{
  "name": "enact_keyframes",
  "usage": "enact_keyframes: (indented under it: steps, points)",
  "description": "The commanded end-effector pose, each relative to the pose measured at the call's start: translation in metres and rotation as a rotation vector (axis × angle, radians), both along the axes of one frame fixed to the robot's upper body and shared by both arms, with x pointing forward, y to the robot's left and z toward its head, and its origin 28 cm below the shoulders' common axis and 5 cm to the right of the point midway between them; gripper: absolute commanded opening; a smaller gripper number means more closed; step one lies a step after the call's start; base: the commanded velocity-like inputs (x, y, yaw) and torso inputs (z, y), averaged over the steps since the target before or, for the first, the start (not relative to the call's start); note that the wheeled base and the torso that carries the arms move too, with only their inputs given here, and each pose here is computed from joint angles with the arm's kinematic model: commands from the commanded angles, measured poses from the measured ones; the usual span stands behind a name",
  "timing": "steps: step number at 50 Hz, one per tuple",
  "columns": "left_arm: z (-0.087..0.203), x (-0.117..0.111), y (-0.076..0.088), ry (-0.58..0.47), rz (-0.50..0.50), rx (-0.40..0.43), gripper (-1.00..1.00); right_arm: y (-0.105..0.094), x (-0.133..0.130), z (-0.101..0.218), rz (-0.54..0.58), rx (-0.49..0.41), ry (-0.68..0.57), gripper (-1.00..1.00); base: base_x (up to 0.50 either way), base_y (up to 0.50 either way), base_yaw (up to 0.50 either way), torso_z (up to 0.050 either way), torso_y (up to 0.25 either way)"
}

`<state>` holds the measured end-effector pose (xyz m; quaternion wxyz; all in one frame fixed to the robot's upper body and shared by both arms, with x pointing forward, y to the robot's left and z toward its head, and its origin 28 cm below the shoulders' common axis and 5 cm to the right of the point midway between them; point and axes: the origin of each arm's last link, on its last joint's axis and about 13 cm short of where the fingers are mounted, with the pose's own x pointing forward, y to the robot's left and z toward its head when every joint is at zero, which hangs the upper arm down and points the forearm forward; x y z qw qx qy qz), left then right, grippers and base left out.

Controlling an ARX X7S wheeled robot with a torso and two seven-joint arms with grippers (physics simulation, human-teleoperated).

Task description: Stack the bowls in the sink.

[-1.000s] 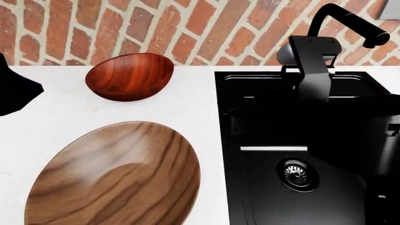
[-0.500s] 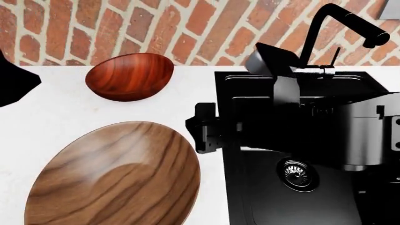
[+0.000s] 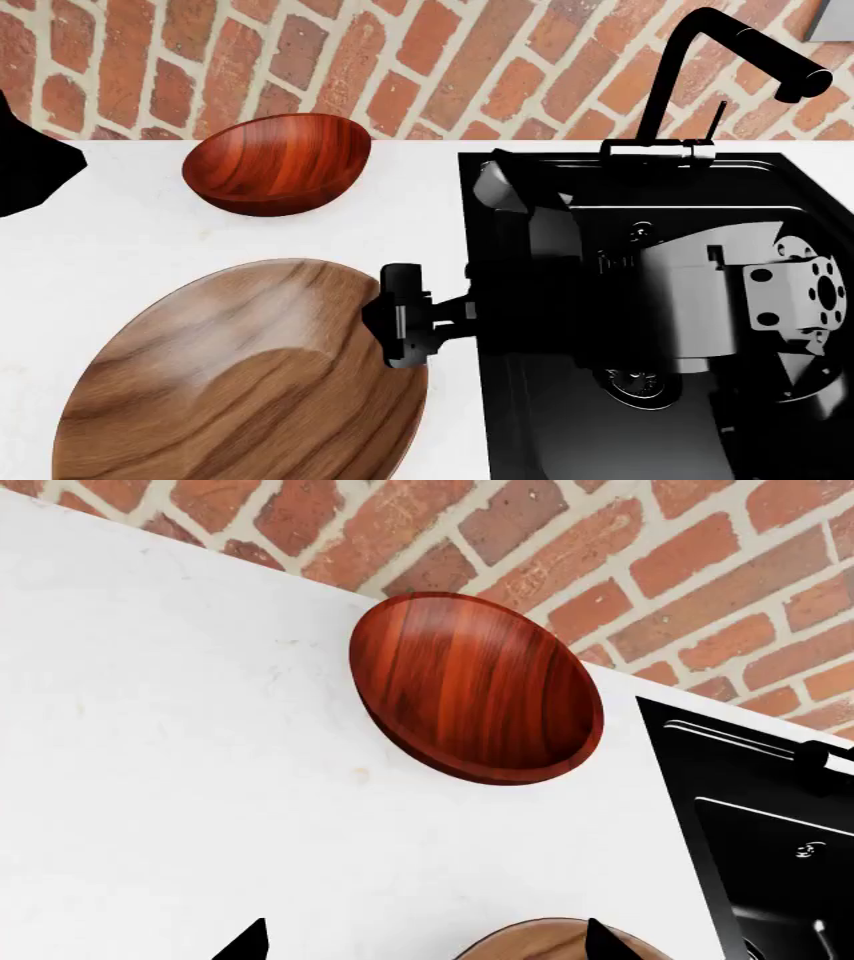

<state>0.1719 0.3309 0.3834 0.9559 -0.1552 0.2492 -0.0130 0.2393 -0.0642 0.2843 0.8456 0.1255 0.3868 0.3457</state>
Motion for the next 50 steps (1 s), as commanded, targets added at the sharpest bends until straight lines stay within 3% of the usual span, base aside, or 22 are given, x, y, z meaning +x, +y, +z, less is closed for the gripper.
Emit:
enact_keyframes:
  steps: [1,24,25,50]
  points:
    - [-0.001,0.003,0.000,-0.001,0.002,0.007,1.00,0.008,0.008,-0.016,0.014,-0.002,0.051,1.00,0.00,0.00,0.00,0.000,0.000]
    - [-0.006,0.004,0.001,0.005,0.003,0.000,1.00,0.021,0.006,-0.035,0.071,-0.044,0.097,1.00,0.00,0.00,0.00,0.000,0.000]
    - [-0.006,0.004,0.001,0.005,0.003,0.000,1.00,0.021,0.006,-0.035,0.071,-0.045,0.096,-1.00,0.00,0.00,0.00,0.000,0.000]
    - [-0.003,0.005,-0.002,-0.011,-0.007,0.002,1.00,0.010,-0.002,-0.006,0.046,-0.001,0.010,-1.00,0.00,0.00,0.00,0.000,0.000]
